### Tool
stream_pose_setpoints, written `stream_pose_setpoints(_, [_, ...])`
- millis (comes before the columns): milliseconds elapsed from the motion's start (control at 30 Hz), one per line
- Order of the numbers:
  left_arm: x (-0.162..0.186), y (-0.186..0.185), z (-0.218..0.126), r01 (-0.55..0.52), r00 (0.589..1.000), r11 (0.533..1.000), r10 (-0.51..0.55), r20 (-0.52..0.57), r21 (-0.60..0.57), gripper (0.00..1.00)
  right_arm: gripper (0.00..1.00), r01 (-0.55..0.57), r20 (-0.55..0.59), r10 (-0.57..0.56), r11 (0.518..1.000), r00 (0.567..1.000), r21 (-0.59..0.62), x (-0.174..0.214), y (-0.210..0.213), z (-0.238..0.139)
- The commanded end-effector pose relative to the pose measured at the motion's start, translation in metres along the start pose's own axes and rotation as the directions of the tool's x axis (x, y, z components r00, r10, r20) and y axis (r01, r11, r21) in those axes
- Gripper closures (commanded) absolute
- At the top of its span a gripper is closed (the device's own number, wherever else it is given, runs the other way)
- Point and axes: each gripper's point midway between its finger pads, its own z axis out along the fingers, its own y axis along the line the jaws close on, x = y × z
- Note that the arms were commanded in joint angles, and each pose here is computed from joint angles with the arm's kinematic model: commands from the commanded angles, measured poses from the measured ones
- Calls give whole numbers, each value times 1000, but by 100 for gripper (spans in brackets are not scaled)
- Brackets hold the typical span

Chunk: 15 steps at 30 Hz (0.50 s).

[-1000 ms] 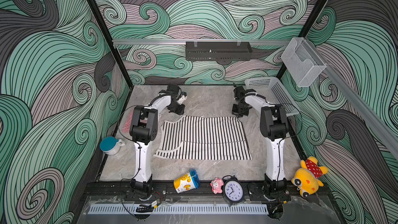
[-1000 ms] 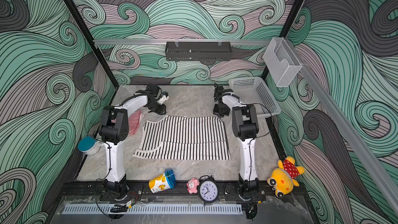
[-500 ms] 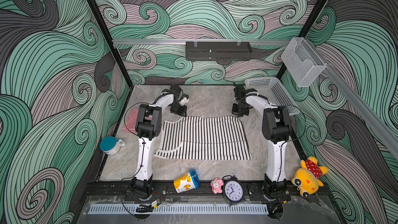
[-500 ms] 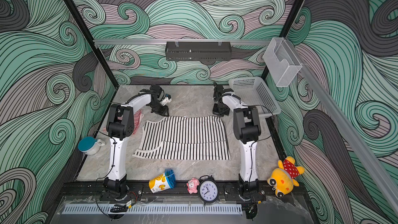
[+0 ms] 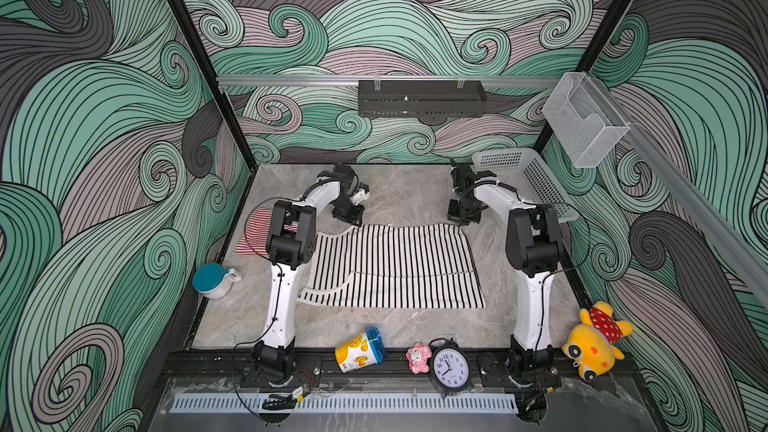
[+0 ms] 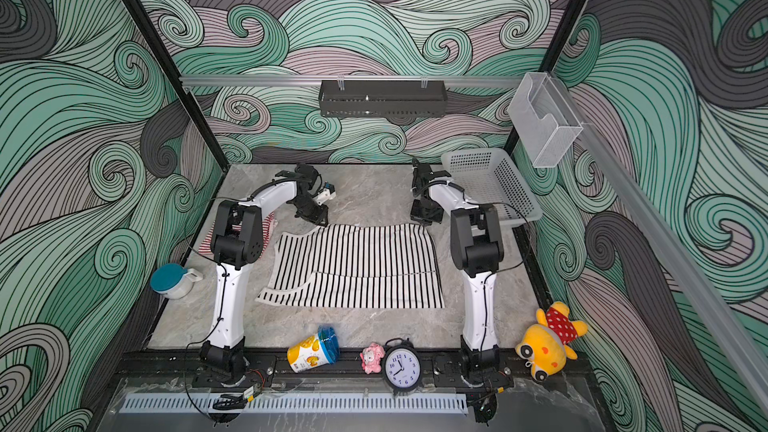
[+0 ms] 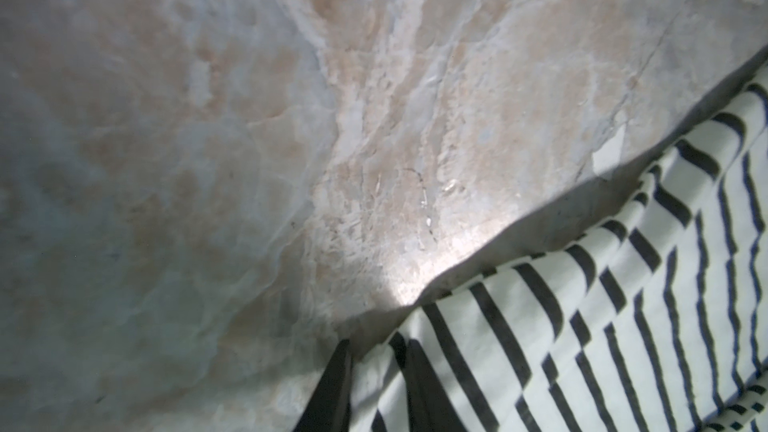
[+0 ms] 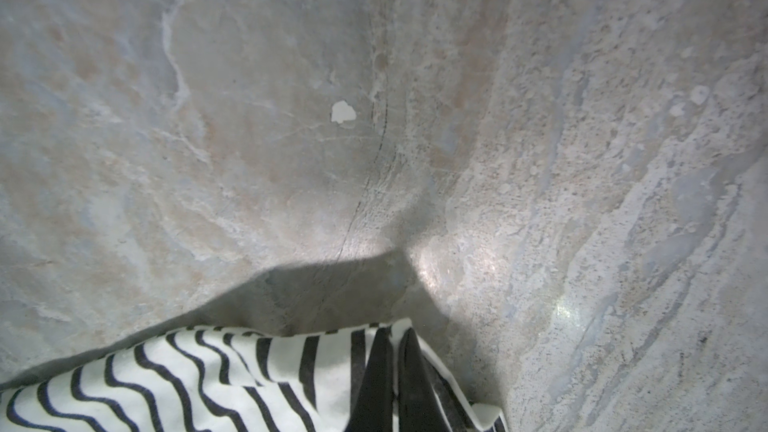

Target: Fold and stack the tank tops

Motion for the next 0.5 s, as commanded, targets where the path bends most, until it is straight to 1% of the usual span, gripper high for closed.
stream_pose_setpoints(0, [4, 2, 2, -5, 999, 1000, 4, -39, -25, 86, 100, -8, 36, 9, 1000, 999, -12, -4, 2, -20])
stream_pose_setpoints(67, [3, 5, -1, -8, 1000, 999, 6, -30, -47, 94, 100, -9, 38, 10, 1000, 999, -16, -4, 2, -21])
stream_pose_setpoints(100, [2, 6, -4, -11, 1000, 998, 10, -21, -61, 97, 100, -7, 38, 8, 1000, 999, -14, -3, 1, -22])
stream_pose_setpoints(167, [0, 7, -13, -17, 1000, 997, 18, 5, -81, 99, 100, -9, 45, 9, 1000, 999, -10, -2, -1, -25])
stream_pose_setpoints(333, [-9, 5, -46, -22, 994, 992, 35, 108, -128, 100, 100, -1, 68, 2, 1000, 998, -27, 1, -2, -37])
stream_pose_setpoints(467, [-10, -6, -72, -14, 988, 993, 31, 150, -117, 100, 100, 4, 83, 0, 999, 997, -44, 6, -3, -45])
